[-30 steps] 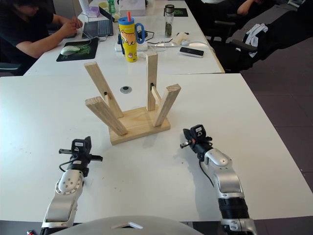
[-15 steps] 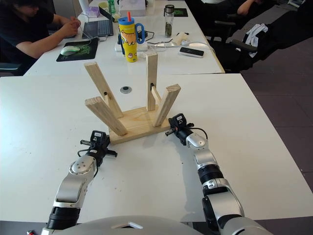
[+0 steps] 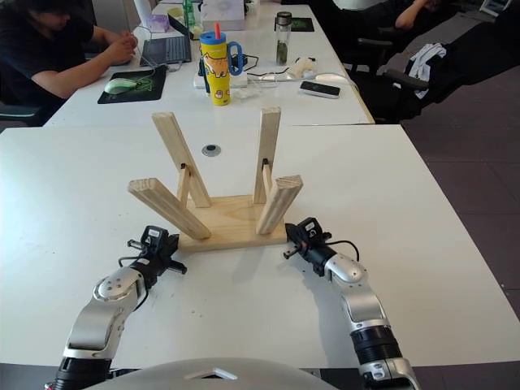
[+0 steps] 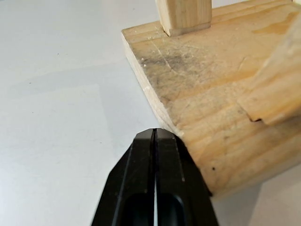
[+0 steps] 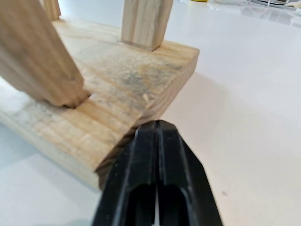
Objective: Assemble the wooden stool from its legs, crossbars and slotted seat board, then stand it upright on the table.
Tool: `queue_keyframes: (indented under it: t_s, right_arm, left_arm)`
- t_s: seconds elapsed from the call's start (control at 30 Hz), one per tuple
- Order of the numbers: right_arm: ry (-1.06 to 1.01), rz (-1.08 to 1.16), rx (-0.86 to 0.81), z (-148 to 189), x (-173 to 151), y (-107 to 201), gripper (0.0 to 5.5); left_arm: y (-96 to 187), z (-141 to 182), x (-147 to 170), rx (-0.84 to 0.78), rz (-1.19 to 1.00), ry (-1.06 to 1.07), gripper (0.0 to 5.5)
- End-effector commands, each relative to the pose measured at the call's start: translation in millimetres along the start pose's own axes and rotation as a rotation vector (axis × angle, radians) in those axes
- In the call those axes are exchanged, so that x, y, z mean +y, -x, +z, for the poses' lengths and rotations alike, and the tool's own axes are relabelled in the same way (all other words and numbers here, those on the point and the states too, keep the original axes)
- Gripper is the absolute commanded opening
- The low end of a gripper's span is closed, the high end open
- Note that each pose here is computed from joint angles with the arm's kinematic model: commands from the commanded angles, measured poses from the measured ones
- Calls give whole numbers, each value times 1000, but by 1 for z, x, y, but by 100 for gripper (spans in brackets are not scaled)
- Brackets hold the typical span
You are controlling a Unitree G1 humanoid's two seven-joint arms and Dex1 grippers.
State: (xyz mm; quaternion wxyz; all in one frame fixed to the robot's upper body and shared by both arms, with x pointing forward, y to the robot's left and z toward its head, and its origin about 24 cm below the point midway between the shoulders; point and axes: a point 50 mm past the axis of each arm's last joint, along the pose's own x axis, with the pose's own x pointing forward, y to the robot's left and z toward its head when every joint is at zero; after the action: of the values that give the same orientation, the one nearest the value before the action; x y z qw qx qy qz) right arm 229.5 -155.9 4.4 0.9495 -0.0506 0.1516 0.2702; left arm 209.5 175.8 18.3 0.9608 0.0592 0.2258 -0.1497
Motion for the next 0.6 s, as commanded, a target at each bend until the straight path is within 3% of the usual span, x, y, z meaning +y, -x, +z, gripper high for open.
queue_keyframes:
  t_s: [0.03, 0.17, 0.3, 0.6]
  right_arm:
    - [-25, -49, 81, -14, 15, 6, 0]
    - [-18, -193, 109, -11, 0, 27, 0]
    - [-31, -180, 123, -5, 7, 32, 0]
    - [-63, -12, 115, 4, 41, 8, 0]
  left_arm:
    - [-4, -12, -15, 16, 7, -4, 3]
    - [11, -18, 5, 20, 191, -68, 3]
    - [20, -21, 2, 24, 227, -53, 3]
    - [3, -21, -39, 114, -98, -49, 3]
